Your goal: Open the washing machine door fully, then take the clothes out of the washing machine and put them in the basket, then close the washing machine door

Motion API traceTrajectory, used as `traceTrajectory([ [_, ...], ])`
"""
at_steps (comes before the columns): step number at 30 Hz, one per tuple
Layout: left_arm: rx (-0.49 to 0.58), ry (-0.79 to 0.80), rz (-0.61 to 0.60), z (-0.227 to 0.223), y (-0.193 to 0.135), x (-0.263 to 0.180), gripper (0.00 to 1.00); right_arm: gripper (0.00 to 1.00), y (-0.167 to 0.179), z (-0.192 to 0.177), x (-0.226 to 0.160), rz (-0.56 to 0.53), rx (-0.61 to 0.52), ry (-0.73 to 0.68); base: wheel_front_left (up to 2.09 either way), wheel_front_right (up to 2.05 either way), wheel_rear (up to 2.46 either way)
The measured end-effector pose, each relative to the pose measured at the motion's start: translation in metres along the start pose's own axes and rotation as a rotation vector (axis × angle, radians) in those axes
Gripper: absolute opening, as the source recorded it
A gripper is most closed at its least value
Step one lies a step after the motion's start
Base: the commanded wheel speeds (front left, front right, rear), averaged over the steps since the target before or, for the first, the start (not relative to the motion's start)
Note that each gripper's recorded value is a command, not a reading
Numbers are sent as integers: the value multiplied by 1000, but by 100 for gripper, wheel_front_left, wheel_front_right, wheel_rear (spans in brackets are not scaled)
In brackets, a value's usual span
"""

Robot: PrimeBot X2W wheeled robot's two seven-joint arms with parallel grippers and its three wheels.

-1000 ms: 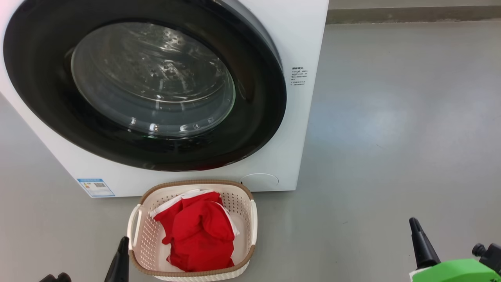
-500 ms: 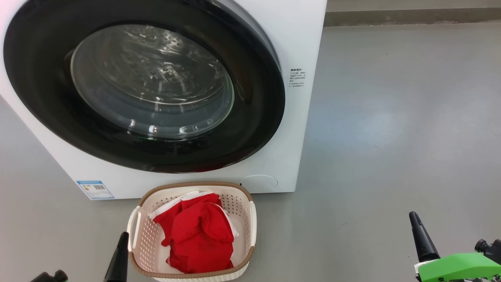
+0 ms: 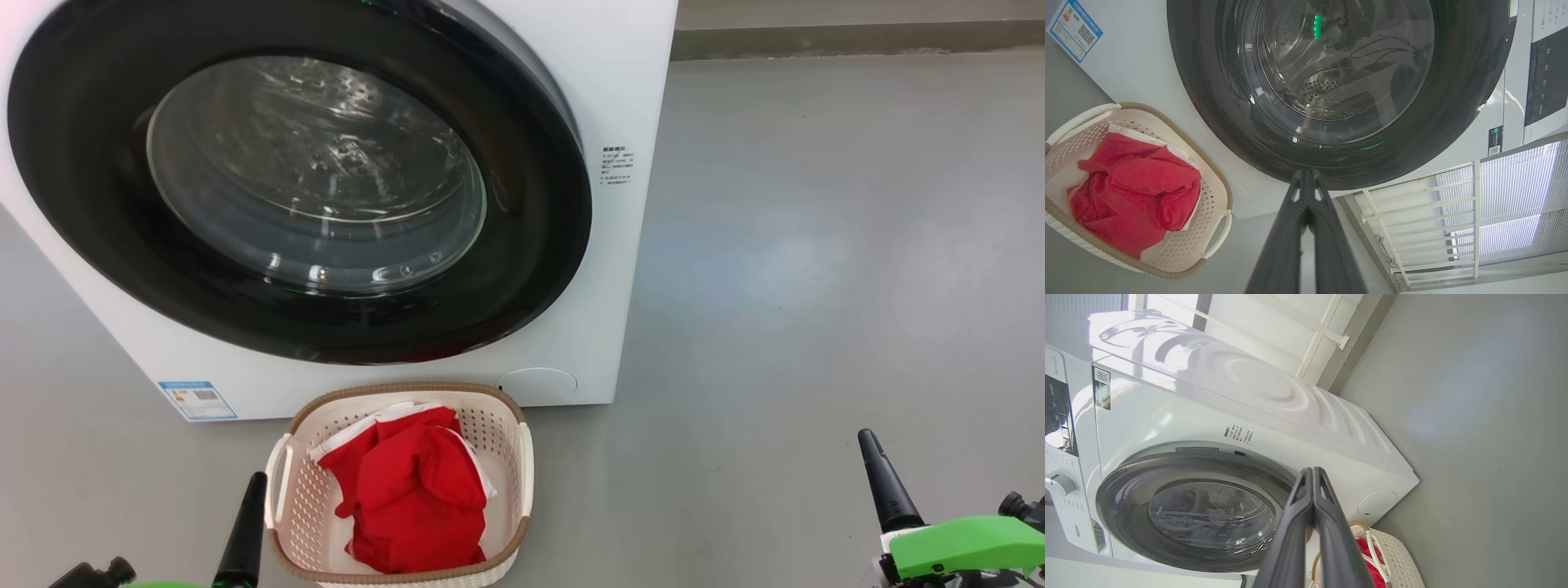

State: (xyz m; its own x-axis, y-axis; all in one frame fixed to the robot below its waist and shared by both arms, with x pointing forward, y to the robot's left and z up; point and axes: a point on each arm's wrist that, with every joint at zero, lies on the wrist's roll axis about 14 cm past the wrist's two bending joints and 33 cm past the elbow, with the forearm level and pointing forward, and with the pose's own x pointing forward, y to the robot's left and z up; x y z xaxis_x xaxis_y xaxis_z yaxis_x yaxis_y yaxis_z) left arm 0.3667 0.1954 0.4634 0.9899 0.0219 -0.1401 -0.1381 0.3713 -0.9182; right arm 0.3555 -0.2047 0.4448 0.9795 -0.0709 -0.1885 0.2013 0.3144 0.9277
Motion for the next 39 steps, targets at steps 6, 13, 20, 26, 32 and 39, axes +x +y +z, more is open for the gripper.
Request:
traceTrajectory([
  [6, -63, 3, -3, 0, -1, 0, 0, 0, 7, 1, 4, 20, 59, 4, 0, 0, 0],
  [13, -149, 12, -26, 0, -9, 4, 0, 0, 14, 3, 6, 41, 130, 10, 0, 0, 0],
  [20, -223, 19, -35, 0, -11, 4, 0, 0, 20, 5, 8, 60, 192, 15, 0, 0, 0],
  [26, -285, 26, -48, 0, -15, 5, 0, 0, 29, 6, 11, 86, 251, 22, 0, 0, 0],
  [32, -333, 35, -68, 0, -21, 8, 0, 0, 31, 7, 10, 96, 302, 29, 0, 0, 0],
  [39, -376, 39, -74, 0, -23, 8, 0, 0, 39, 10, 13, 122, 341, 29, 0, 0, 0],
])
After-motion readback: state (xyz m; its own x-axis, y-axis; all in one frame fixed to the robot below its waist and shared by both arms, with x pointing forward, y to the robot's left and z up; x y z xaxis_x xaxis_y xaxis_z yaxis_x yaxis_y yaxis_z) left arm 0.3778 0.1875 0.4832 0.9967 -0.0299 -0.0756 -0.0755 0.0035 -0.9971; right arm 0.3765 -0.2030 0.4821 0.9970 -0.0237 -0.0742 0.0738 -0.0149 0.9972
